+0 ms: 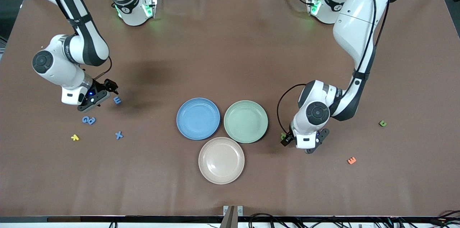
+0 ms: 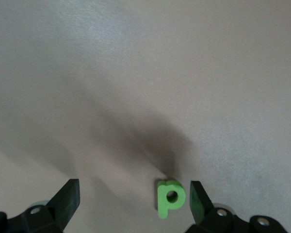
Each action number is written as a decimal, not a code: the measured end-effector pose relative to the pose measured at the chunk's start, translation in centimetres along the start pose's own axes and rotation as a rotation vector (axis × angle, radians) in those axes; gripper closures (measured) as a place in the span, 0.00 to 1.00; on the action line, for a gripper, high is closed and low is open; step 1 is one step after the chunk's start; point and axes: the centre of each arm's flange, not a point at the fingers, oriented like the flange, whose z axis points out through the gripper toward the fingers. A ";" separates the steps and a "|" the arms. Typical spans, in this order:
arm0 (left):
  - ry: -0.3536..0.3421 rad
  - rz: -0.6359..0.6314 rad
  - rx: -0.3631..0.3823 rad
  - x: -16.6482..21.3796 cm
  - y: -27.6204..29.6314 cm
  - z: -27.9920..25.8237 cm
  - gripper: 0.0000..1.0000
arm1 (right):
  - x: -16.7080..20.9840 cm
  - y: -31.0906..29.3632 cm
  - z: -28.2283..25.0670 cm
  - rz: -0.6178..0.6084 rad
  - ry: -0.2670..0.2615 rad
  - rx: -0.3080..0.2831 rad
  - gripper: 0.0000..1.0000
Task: Sort letters by color into matching plates
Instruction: 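Grasp the blue 3 with the right gripper while the left gripper grasps green p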
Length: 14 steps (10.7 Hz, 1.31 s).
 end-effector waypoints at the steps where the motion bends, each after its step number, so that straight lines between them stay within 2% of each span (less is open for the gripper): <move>1: 0.004 0.000 -0.014 0.0 0.2 0.4 0.00 | 0.0 0.1 1.3 0.001 0.004 -0.008 0.00; 5: 0.024 0.005 -0.085 -0.2 1.0 1.7 0.00 | -0.6 0.2 5.5 -0.044 0.021 -0.040 0.00; 12: 0.022 0.021 -0.092 -3.2 2.2 2.0 0.00 | -3.2 -0.8 8.3 -0.118 0.006 -0.041 0.00; 14: 0.027 0.014 -0.089 -3.0 2.1 2.0 0.00 | -3.3 -0.7 8.2 -0.120 0.009 -0.044 0.07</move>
